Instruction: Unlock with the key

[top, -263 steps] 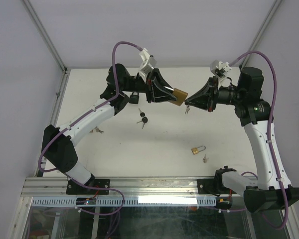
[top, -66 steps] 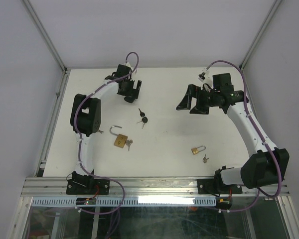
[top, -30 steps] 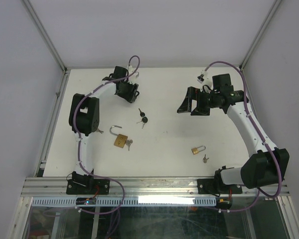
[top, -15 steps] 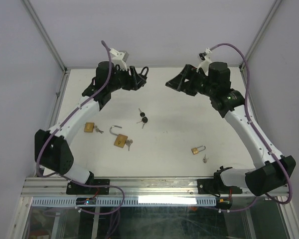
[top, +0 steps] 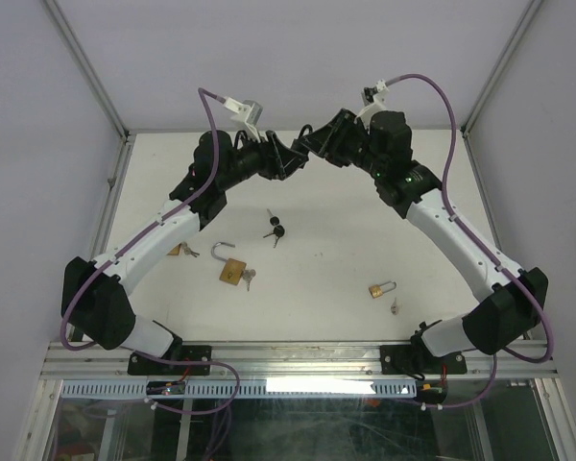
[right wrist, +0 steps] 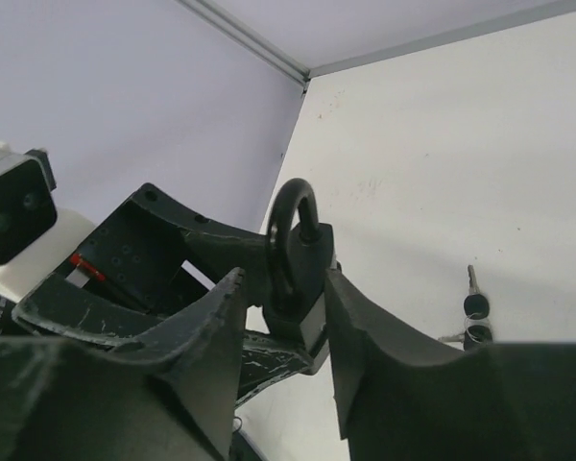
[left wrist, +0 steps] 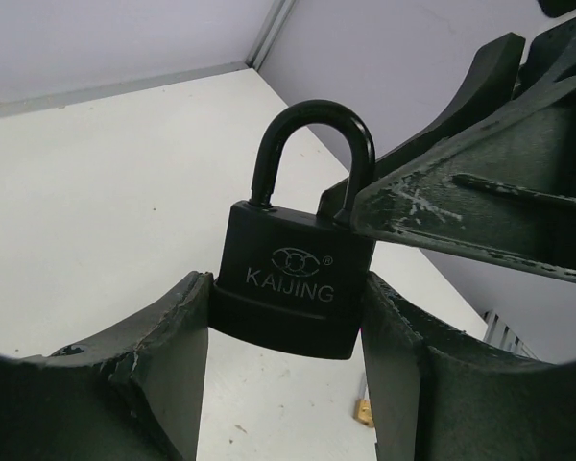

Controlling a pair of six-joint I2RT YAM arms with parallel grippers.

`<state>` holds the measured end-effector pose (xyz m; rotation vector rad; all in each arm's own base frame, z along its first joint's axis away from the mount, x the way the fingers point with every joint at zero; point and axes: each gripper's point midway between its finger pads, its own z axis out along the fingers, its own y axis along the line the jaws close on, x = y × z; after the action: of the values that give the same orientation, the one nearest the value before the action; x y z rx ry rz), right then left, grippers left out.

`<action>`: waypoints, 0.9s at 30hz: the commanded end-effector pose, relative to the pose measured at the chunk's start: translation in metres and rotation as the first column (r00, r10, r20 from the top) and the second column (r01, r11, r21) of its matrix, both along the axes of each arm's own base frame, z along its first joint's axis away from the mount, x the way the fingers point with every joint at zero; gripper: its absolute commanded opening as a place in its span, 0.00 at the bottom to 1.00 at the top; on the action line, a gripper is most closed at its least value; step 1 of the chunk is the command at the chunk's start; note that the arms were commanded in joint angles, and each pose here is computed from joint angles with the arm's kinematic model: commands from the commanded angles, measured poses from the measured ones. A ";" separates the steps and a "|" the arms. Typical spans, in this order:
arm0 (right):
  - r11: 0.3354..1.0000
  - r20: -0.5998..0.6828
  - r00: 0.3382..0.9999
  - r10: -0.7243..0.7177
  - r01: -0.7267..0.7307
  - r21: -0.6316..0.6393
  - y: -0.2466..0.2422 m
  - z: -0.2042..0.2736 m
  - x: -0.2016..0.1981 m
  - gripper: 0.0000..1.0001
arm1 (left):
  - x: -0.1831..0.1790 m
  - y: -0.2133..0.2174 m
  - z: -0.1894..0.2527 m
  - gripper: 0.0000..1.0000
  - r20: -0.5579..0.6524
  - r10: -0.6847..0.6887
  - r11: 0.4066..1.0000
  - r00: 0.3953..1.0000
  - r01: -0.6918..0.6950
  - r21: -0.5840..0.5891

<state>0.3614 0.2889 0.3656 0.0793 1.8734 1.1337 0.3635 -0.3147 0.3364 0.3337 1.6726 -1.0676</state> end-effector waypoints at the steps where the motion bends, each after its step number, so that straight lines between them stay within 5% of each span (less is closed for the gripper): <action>1: 0.994 0.111 0.993 -0.035 0.024 0.106 -0.001 0.044 -0.005 0.34 | -0.007 -0.003 0.057 0.00 0.182 -0.013 0.995 0.983 0.031 -0.097; 9: 0.998 0.125 0.991 -0.054 0.051 0.023 -0.001 0.034 0.008 0.32 | -0.020 -0.018 0.059 0.00 0.257 -0.060 0.997 0.965 0.073 -0.040; 14: 0.999 0.120 0.992 -0.047 0.049 -0.022 0.000 0.024 0.012 0.00 | -0.018 -0.018 0.054 0.00 0.264 -0.048 0.998 0.963 0.055 -0.019; 20: 0.990 0.249 0.961 0.117 -0.094 -0.102 0.000 0.034 -0.012 0.00 | -0.046 -0.024 0.053 0.00 0.287 -0.182 0.982 0.940 0.190 0.000; 21: 0.983 0.258 0.952 0.165 -0.138 -0.121 -0.003 0.032 -0.017 0.00 | -0.053 -0.028 0.046 0.08 0.271 -0.230 0.971 0.935 0.237 0.007; 23: 0.957 0.251 0.927 0.280 -0.249 -0.151 -0.015 0.028 -0.031 0.00 | -0.067 -0.029 0.039 0.54 0.251 -0.306 0.950 0.918 0.313 0.015; 25: 0.910 0.239 0.885 0.399 -0.350 -0.224 -0.042 0.020 -0.050 0.00 | -0.087 -0.025 0.032 0.72 0.258 -0.430 0.900 0.865 0.434 0.046; 27: 0.827 0.221 0.815 0.536 -0.454 -0.332 -0.062 0.011 -0.081 0.00 | -0.095 -0.011 0.027 0.80 0.264 -0.513 0.855 0.817 0.513 0.075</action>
<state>0.3490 0.2552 0.3456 -0.2867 1.9126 1.0734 0.3290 -0.3348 0.3211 0.5981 1.6179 -1.1569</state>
